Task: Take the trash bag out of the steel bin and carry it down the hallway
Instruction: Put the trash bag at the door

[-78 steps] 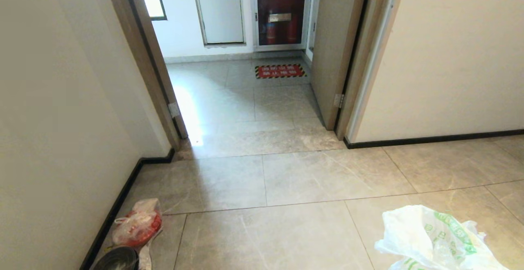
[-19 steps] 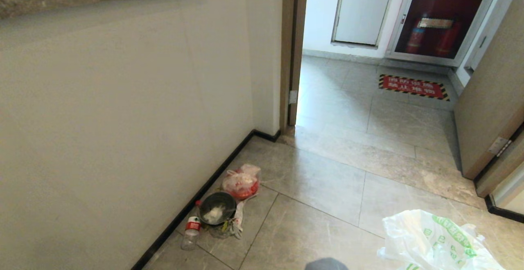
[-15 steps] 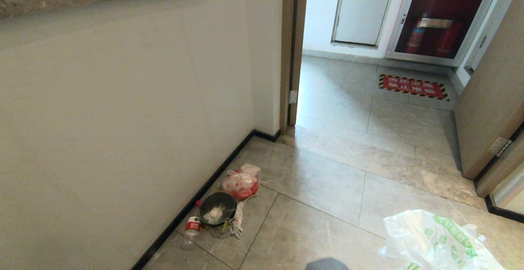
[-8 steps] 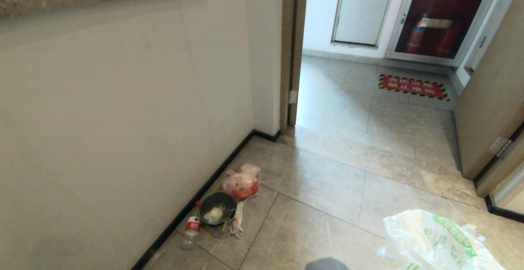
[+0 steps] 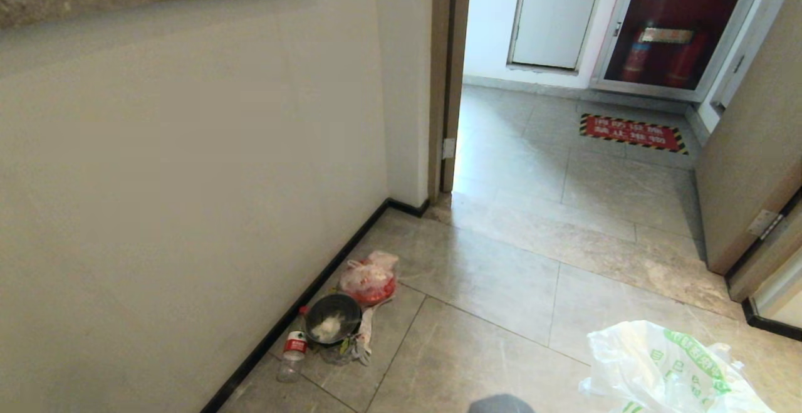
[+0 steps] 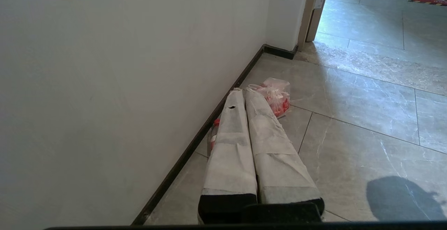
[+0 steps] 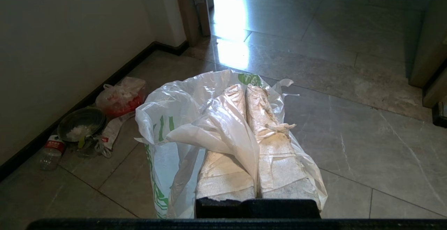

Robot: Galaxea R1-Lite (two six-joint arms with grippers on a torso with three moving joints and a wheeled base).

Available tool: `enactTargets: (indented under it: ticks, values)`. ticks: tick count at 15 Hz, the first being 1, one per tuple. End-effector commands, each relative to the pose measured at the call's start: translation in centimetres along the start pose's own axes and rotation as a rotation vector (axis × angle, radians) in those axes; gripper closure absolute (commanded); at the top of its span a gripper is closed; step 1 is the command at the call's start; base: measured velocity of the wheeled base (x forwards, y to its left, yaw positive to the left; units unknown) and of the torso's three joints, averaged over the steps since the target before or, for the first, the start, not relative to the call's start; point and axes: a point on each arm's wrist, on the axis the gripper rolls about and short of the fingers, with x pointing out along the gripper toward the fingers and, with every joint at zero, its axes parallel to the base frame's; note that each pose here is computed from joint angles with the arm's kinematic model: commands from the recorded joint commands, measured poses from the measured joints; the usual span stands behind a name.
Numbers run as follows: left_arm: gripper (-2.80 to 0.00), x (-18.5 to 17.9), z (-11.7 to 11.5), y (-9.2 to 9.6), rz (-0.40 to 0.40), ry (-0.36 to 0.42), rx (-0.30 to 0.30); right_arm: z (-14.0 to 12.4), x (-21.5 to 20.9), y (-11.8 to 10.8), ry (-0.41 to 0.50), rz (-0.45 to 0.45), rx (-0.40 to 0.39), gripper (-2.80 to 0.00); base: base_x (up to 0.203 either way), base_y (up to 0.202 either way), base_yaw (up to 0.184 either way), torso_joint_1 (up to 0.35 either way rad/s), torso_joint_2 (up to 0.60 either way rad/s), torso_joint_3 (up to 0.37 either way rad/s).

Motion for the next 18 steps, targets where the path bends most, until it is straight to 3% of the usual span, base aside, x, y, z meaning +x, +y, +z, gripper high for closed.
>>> enactTargets:
  ticks: [1, 10, 18]
  values:
    - [0.0, 0.0, 0.0, 0.0, 0.0, 0.0, -0.001, -0.04, 0.01, 0.0, 0.001, 0.001, 0.0, 0.0, 0.0, 0.0, 0.0, 0.0, 0.0, 0.0]
    - [0.0, 0.0, 0.0, 0.0, 0.0, 0.0, -0.001, -0.05, 0.01, 0.0, 0.002, 0.0, 0.0, 0.0, 0.0, 0.0, 0.0, 0.0, 0.0, 0.0]
    - [0.0, 0.0, 0.0, 0.0, 0.0, 0.0, -0.001, -0.03, 0.01, 0.0, 0.0, 0.001, 0.0, 0.0, 0.004, -0.015, 0.149, 0.002, 0.0, 0.002]
